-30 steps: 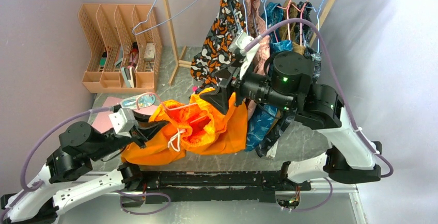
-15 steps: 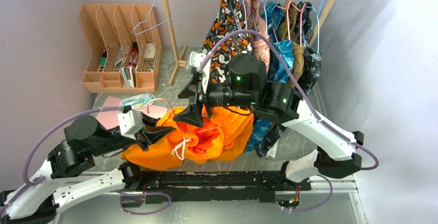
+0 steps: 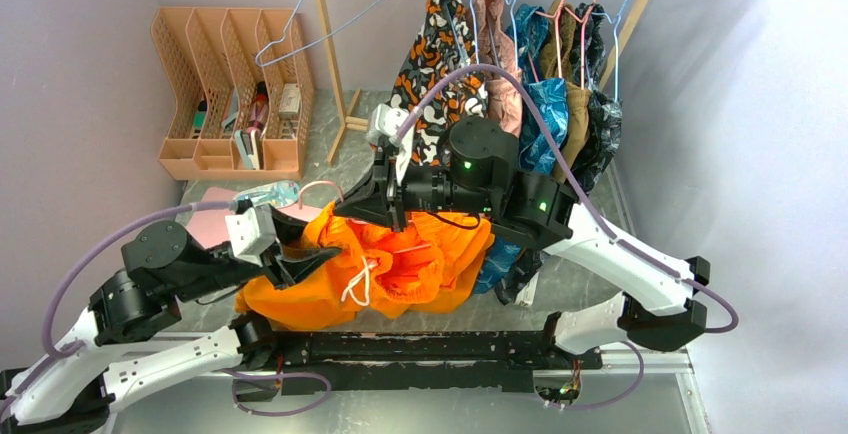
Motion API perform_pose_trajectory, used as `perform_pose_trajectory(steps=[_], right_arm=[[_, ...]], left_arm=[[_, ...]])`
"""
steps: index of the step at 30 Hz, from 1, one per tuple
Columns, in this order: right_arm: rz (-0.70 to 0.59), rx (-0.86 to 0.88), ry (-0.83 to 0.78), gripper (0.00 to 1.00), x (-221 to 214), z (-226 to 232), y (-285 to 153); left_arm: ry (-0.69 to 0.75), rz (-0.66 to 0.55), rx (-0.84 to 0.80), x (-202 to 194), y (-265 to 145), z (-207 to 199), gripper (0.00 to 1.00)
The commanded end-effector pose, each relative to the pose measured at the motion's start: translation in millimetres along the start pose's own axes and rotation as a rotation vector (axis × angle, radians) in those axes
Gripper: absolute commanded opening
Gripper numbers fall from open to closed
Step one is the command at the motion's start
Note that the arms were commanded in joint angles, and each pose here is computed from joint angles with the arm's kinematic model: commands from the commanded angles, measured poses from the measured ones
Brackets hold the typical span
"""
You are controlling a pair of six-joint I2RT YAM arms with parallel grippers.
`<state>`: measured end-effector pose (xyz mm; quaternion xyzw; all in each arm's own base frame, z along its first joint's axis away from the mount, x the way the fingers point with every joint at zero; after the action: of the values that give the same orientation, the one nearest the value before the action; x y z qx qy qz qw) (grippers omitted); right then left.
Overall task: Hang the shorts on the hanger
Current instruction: Hang the shorts on the hanger.
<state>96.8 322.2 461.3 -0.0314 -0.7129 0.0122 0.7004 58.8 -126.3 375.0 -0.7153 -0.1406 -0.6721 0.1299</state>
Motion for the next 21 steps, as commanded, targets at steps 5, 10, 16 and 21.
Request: perform_pose_trajectory(steps=[5, 10, 16, 21], right_arm=[[-0.181, -0.201, -0.031, 0.0, 17.2, -7.3, -34.3], [-0.197, -0.27, -0.033, 0.0, 14.4, -10.2, -45.1], [-0.205, -0.301, -0.028, 0.0, 13.7, -9.7, -53.7], [-0.228, -0.342, -0.006, 0.0, 10.5, -10.9, -59.1]], left_arm=[[-0.055, -0.091, 0.108, 11.8, -34.1, 3.2, 0.58], [-0.092, -0.094, 0.191, 4.4, -44.7, 8.8, 0.6], [-0.111, -0.11, 0.302, 4.9, -50.5, 18.2, 0.6], [-0.134, -0.106, 0.331, -0.1, -43.0, 21.4, 0.57]])
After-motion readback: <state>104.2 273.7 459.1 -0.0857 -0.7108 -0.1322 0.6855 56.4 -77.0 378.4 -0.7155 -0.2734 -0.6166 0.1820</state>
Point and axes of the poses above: each gripper's point midway between its finger pads, its own y axis out along the fingers, its own z axis along the line the jaws close on, x = y × z, the point moved 8 cm from there along -y, back along the fingers, and after that the axes turned 5 degrees about -y, right-handed, at the moved point
